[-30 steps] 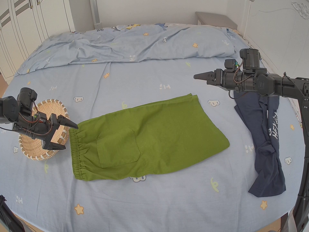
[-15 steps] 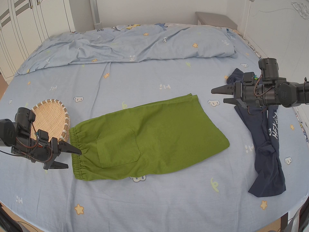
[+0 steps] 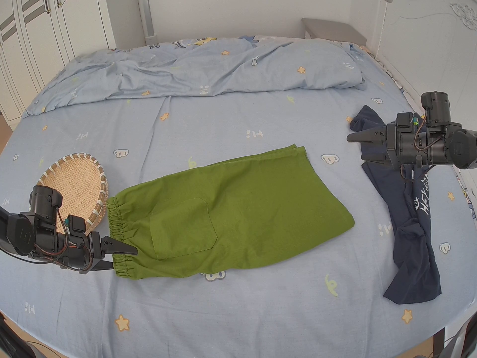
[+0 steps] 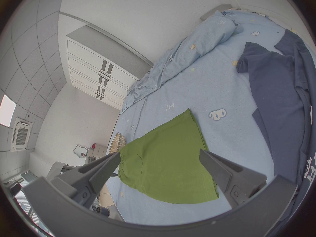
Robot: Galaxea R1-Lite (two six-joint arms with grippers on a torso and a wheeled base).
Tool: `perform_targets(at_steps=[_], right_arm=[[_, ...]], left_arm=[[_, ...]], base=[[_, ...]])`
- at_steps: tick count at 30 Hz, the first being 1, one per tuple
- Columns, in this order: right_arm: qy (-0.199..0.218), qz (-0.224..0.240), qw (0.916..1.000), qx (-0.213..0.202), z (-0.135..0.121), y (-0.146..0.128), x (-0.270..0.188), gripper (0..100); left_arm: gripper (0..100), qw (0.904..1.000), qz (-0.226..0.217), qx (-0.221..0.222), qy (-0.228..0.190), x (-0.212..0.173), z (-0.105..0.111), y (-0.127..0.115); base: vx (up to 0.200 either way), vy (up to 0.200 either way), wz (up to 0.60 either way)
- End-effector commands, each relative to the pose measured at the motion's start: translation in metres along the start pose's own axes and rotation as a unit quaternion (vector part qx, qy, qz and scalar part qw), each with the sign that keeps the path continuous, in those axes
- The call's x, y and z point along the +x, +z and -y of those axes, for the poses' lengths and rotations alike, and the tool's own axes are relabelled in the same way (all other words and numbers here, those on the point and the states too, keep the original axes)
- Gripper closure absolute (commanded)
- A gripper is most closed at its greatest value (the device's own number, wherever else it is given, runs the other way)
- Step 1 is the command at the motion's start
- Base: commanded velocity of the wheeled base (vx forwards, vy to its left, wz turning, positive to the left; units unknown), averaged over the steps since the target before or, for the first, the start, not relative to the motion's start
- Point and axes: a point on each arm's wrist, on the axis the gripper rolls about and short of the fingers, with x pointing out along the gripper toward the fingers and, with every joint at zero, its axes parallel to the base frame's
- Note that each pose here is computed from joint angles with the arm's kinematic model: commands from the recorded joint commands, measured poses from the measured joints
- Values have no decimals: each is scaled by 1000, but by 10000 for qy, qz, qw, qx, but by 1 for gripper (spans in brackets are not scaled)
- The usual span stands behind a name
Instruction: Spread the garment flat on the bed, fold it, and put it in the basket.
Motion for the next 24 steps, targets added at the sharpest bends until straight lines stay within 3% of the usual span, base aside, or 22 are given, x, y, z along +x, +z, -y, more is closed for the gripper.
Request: perform_targets(at_steps=[1, 6, 12, 24], right_arm=[[9, 10, 10000, -15, -2, 0, -2, 0], [7, 25, 10000, -22, -2, 0, -2, 0], [7, 25, 10000, -22, -2, 0, -2, 0], [6, 23, 10000, -17, -2, 0, -2, 0]], left_arm=[[0, 9999, -85, -118, 37, 5, -7, 0], [0, 9998, 36, -214, -40, 5, -20, 8], [0, 9995, 274, -28, -129, 20, -32, 18], [0, 9996, 253, -9, -157, 32, -42, 22]], base=[[0, 0, 0], [0, 0, 0], [0, 0, 0], [0, 0, 0]])
